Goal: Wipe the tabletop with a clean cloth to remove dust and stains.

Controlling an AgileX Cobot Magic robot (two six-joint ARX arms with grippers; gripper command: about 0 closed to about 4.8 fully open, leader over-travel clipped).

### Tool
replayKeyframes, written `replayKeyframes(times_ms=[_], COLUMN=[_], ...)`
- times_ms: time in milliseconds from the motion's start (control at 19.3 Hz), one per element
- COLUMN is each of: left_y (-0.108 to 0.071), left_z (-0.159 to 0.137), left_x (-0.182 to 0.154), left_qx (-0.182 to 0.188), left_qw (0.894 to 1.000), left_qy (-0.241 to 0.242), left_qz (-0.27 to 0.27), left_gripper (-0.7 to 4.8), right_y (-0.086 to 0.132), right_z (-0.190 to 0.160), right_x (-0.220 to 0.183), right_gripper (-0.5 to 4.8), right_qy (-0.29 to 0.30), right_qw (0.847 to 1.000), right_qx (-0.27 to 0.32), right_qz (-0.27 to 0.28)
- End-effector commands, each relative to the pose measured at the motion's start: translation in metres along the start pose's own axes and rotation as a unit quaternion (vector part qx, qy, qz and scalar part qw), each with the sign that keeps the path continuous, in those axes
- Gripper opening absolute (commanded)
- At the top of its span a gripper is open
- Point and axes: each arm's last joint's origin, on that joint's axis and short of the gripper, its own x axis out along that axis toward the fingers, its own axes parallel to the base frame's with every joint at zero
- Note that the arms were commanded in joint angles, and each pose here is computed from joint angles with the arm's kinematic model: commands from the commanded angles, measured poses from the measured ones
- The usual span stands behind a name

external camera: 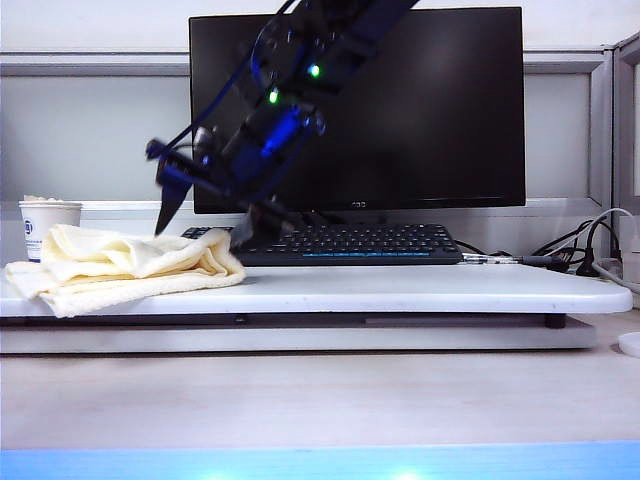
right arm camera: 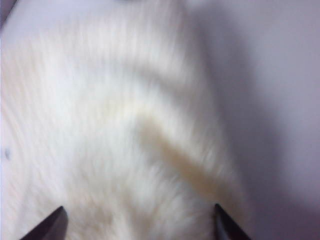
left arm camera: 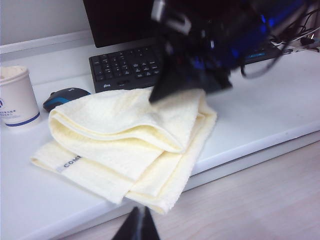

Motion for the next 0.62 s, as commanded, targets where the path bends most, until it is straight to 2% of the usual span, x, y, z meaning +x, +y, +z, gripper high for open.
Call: replayKeyframes(times_ms=[52,207,311,466,622], left_y=[0.000,0.000,0.000,0.000,0.000], left_z=[0.001,0.001,0.001,0.001,0.001], left_x=[0.000,0.000,0.000,0.000,0.000], left_qx=[-0.001,-0.001,-0.001,-0.001,-0.002], left_qw=[1.000,1.000,1.000,1.000,1.000], left_qy=[-0.004,-0.004,-0.004,-0.004,-0.004], left_qz=[-0.002,-0.002,-0.002,-0.002,-0.002], left_gripper=[-0.06,-0.06,-0.06,-0.06,-0.06], right_y=[0.004,-0.002,-0.011,-0.039,-0.068], right_z=[0.022,0.042,0.058,0.077,0.088], right_x=[-0.023,-0.058,-0.084,-0.123,-0.160], right_gripper=[3.73,3.72,3.67,3.66,3.64], right_qy=[-0.023,-0.067,-0.100,-0.139,-0.154], right_qw=[0.999,0.993,0.989,0.982,0.976], right_qx=[-0.032,-0.060,-0.058,-0.037,-0.026], right_qz=[-0.032,-0.077,-0.094,-0.120,-0.151])
